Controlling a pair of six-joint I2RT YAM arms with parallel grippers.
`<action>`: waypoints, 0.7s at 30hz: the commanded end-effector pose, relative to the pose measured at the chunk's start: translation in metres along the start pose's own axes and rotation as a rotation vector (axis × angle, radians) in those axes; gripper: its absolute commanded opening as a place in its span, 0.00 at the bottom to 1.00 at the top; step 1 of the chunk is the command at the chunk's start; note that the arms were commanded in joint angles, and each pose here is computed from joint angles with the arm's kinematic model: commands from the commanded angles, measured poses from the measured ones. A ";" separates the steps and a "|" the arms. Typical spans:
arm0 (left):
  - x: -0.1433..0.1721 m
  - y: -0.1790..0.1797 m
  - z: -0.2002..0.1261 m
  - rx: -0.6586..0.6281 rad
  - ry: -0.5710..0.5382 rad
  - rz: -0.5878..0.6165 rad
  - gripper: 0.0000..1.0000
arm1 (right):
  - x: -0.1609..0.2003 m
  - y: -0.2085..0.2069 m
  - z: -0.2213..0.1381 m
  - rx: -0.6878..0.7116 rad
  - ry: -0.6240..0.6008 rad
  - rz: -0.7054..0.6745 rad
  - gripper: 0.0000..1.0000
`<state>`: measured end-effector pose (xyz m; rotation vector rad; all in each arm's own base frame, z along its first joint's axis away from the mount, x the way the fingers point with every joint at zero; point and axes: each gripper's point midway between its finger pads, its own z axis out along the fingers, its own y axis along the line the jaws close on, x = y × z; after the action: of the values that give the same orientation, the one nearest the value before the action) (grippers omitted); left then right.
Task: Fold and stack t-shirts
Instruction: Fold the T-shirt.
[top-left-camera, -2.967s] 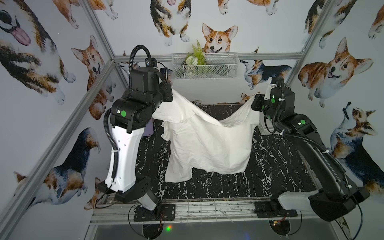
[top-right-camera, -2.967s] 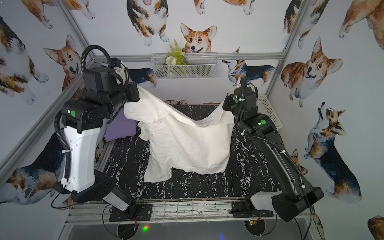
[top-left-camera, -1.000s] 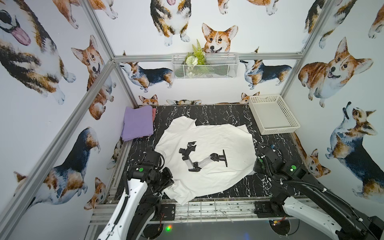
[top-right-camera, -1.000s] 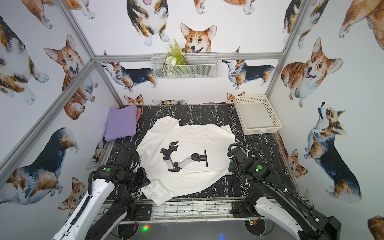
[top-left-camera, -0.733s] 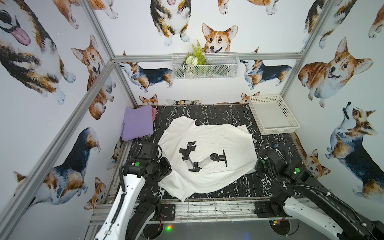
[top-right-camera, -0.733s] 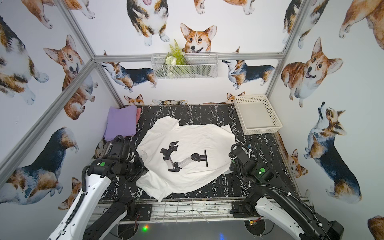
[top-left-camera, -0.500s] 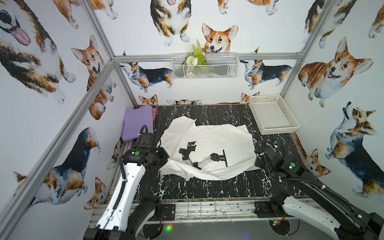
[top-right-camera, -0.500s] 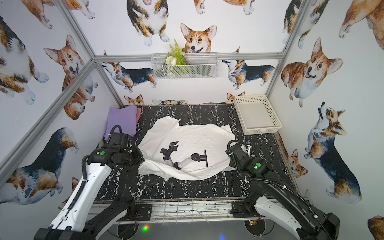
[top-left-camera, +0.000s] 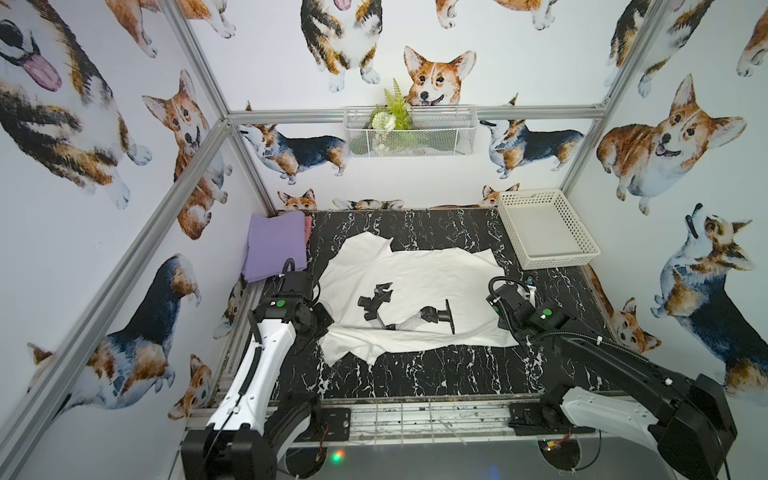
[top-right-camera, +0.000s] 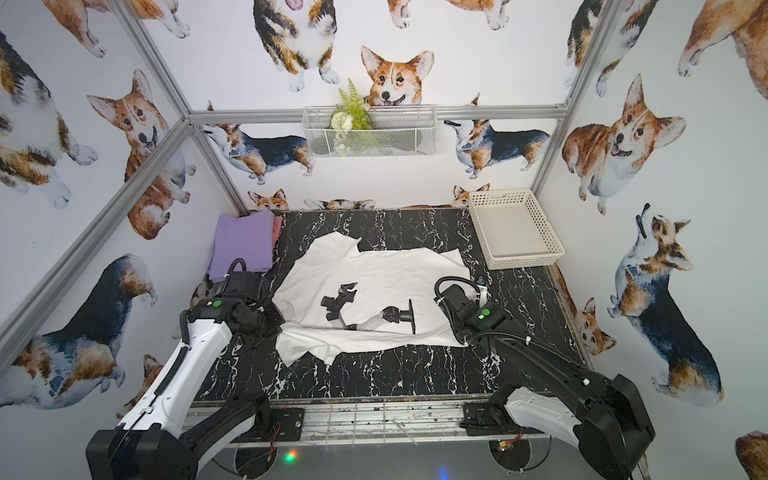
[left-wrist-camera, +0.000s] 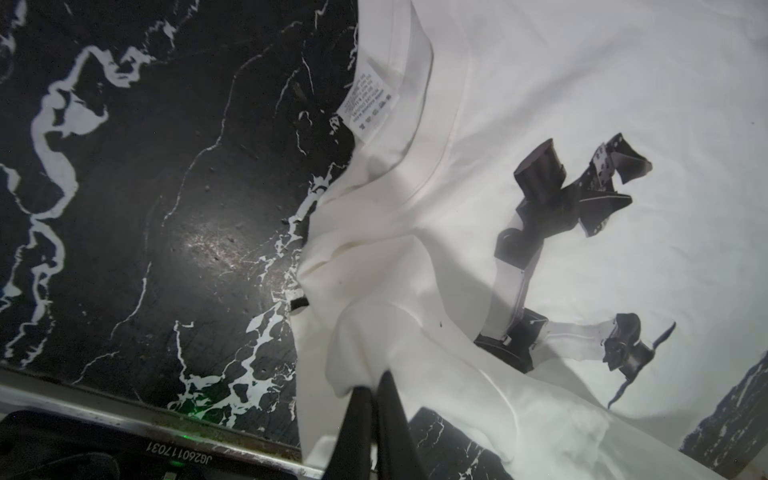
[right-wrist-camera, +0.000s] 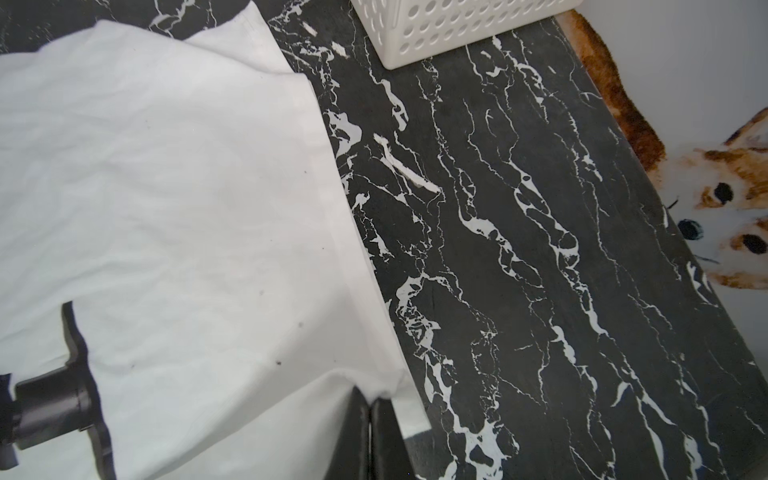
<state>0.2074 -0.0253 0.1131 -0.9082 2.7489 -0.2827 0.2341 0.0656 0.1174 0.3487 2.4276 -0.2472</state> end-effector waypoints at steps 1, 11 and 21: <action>-0.013 0.009 0.002 -0.048 -0.044 0.027 0.00 | -0.010 0.004 0.002 0.014 -0.037 0.021 0.00; -0.027 -0.001 0.029 -0.015 -0.014 0.016 0.00 | -0.002 0.007 0.019 0.078 -0.012 -0.022 0.00; -0.038 -0.010 0.035 -0.005 -0.008 0.040 0.00 | 0.001 0.005 0.021 0.117 0.010 -0.036 0.00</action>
<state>0.2463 -0.0147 0.0845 -0.8748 2.7733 -0.2581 0.2457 0.0682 0.0933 0.3206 2.4651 -0.3851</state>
